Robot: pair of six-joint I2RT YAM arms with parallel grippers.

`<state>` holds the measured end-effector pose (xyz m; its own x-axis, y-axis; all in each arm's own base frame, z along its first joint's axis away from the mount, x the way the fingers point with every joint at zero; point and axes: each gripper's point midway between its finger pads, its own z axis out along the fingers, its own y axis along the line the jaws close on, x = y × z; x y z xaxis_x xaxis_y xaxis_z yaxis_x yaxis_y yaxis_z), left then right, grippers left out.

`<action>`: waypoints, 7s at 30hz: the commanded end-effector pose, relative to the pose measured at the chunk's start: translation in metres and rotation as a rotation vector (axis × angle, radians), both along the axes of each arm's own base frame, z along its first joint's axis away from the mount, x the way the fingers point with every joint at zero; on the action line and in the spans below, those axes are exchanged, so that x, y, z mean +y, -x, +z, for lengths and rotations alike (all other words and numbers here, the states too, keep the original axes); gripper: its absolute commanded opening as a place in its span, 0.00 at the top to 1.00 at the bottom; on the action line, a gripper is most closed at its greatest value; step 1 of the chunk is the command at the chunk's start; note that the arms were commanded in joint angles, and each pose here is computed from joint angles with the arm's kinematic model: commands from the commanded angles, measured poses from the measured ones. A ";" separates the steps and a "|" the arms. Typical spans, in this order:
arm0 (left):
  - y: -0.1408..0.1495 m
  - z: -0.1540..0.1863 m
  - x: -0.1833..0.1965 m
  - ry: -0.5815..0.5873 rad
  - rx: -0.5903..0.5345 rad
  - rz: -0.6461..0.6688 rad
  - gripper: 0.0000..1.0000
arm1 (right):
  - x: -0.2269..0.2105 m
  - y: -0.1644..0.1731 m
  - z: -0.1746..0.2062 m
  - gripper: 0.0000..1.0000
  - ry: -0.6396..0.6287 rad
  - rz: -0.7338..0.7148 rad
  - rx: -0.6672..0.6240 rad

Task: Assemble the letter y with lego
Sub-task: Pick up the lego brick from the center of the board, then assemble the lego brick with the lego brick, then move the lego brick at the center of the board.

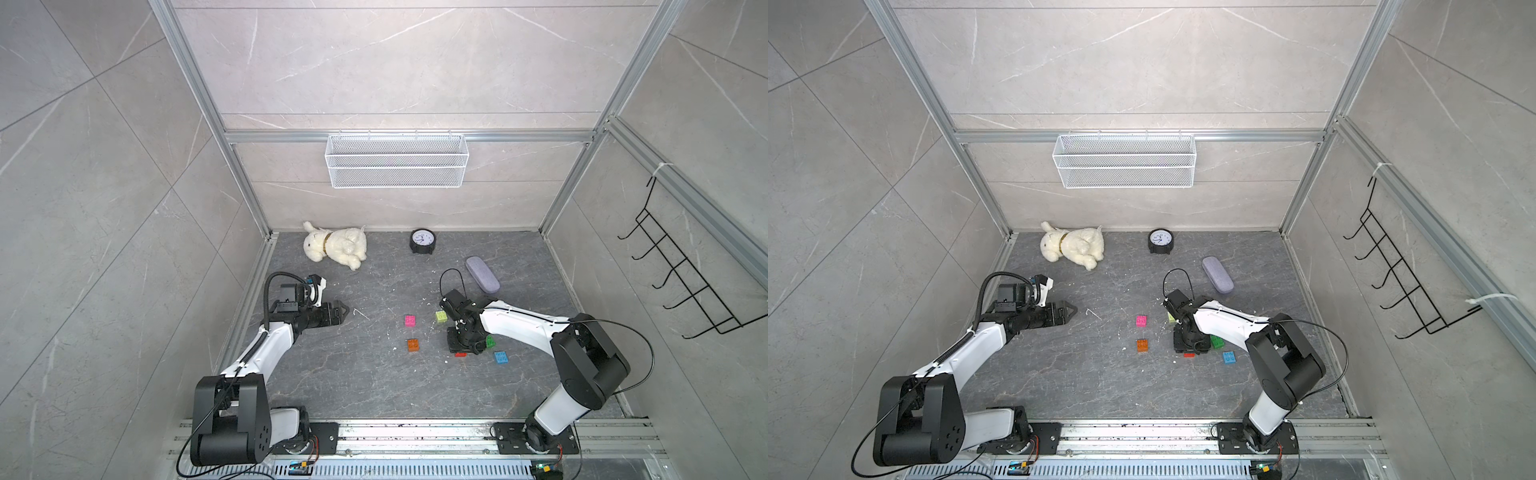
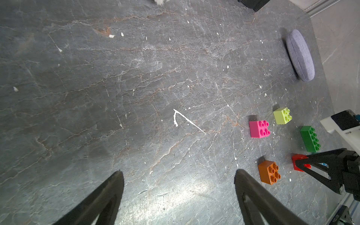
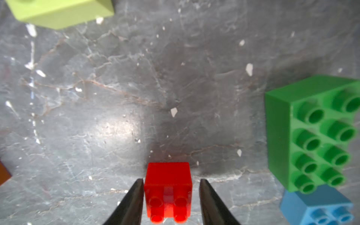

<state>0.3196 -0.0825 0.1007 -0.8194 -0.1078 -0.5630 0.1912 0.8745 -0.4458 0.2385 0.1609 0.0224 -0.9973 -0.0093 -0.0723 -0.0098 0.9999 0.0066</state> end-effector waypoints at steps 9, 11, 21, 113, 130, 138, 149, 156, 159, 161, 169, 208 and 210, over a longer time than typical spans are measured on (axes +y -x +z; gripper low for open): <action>-0.001 0.002 -0.001 0.013 -0.011 -0.008 0.08 | 0.000 0.002 -0.006 0.60 -0.003 0.052 0.015; -0.001 0.003 -0.001 0.011 -0.016 -0.013 0.08 | 0.001 -0.001 0.001 0.60 -0.014 0.084 -0.008; -0.002 0.010 0.004 -0.019 -0.054 -0.031 0.07 | 0.034 -0.021 0.061 0.63 -0.058 0.511 -0.243; -0.007 0.005 0.054 -0.019 -0.034 0.097 0.05 | 0.120 0.003 -0.036 0.96 0.180 1.757 0.330; -0.007 0.004 0.053 -0.011 -0.030 0.100 0.05 | 0.098 -0.003 -0.014 1.00 0.205 1.719 0.310; -0.006 0.005 0.053 -0.009 -0.030 0.101 0.05 | 0.095 -0.009 0.007 1.00 0.216 1.686 0.268; -0.007 0.007 0.052 0.005 -0.033 0.103 0.05 | 0.069 -0.006 0.016 0.99 0.208 1.613 0.257; -0.006 0.006 0.051 0.012 -0.030 0.103 0.06 | 0.056 -0.003 0.010 0.97 0.200 1.576 0.283; -0.007 0.005 0.050 0.014 -0.028 0.102 0.06 | 0.058 -0.002 0.011 0.95 0.188 1.566 0.279; -0.007 0.003 0.050 0.016 -0.022 0.102 0.06 | 0.058 -0.002 0.010 0.93 0.187 1.563 0.280; -0.007 0.003 0.050 0.023 -0.019 0.108 0.06 | 0.064 -0.006 0.011 0.78 0.174 1.544 0.248; -0.005 -0.002 0.021 0.118 0.020 0.065 0.09 | -0.077 -0.045 0.044 0.48 -0.111 -0.007 -0.071; -0.005 -0.001 0.018 0.118 0.018 0.056 0.09 | -0.090 -0.038 0.039 0.48 -0.117 -0.074 -0.055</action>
